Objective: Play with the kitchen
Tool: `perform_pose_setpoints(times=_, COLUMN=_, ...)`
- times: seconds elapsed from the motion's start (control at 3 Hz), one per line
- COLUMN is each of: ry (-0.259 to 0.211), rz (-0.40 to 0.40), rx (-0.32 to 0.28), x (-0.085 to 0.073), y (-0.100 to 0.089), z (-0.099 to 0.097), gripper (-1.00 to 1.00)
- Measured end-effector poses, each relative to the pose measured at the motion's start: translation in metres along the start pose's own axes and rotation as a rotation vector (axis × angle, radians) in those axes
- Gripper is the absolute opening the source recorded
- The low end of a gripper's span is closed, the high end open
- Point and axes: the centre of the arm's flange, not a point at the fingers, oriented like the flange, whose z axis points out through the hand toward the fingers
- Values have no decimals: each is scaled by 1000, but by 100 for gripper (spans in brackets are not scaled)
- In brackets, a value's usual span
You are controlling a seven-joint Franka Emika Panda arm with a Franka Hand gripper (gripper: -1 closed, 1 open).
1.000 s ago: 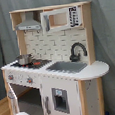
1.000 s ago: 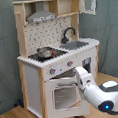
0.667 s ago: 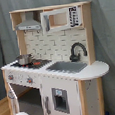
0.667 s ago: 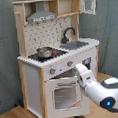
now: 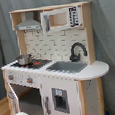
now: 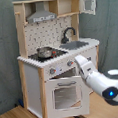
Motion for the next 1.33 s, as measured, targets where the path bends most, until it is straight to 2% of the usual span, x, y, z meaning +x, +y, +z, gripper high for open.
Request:
perform_pose_setpoints(times=0.67, ry=-31, rz=-156, rx=31, x=13, y=50, z=14, gripper=100)
perform_pose_setpoints(times=1.33, ry=-76, rz=-312, rx=124, x=18, y=90, z=39, gripper=100)
